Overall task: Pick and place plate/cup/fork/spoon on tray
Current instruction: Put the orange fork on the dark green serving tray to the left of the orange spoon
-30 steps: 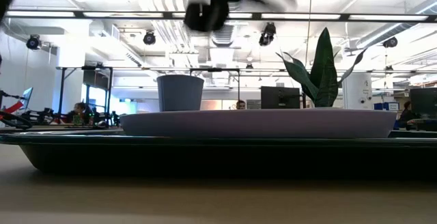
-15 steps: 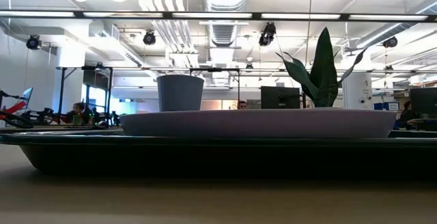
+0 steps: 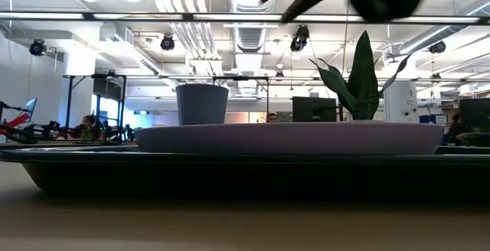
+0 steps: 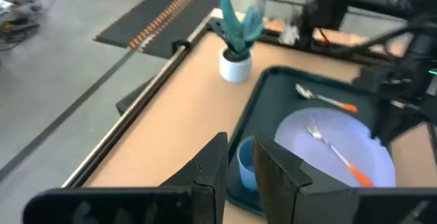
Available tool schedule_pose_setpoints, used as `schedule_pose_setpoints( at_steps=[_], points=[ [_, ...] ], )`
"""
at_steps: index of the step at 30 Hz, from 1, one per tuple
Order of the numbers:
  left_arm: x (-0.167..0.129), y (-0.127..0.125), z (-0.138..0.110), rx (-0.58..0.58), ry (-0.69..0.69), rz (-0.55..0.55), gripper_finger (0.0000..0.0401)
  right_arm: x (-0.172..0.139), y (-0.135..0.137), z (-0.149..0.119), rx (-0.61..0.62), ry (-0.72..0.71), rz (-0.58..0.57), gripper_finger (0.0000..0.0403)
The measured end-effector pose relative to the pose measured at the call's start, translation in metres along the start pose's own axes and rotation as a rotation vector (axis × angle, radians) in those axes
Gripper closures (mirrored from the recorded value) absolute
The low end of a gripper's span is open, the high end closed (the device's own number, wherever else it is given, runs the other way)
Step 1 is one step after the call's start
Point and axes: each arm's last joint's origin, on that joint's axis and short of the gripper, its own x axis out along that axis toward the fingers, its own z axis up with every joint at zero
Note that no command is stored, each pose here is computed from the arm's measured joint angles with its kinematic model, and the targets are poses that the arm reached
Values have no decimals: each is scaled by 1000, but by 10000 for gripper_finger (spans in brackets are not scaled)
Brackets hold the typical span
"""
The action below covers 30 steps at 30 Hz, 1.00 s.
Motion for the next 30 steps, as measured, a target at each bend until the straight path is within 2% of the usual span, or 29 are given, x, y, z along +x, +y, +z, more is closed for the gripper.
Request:
schedule_pose_setpoints(
  at_steps=[6, 8, 12, 16, 19, 24, 30],
  points=[
    [-11, 10, -4, 19, -3, -51, 350, 17, 15, 34, -36, 123, -20, 269],
    [-13, 13, -5, 19, -5, -53, 350, 15, 16, 41, -22, 176, -75, 255],
    [-16, 17, -8, 30, 9, -47, 350, 1, 16, 44, 85, 265, -225, 242],
    [-17, 19, -10, 41, 21, -42, 350, -8, 14, 36, 216, 278, -357, 243],
    [-16, 19, -11, 50, 25, -39, 350, -3, 12, 28, 347, 251, -445, 243],
    [-14, 19, -16, 76, 35, -33, 350, 29, 11, 11, 505, 205, -533, 243],
    [-19, 26, -19, 113, 18, -40, 350, 68, 16, -2, 564, 179, -577, 243]
  ],
)
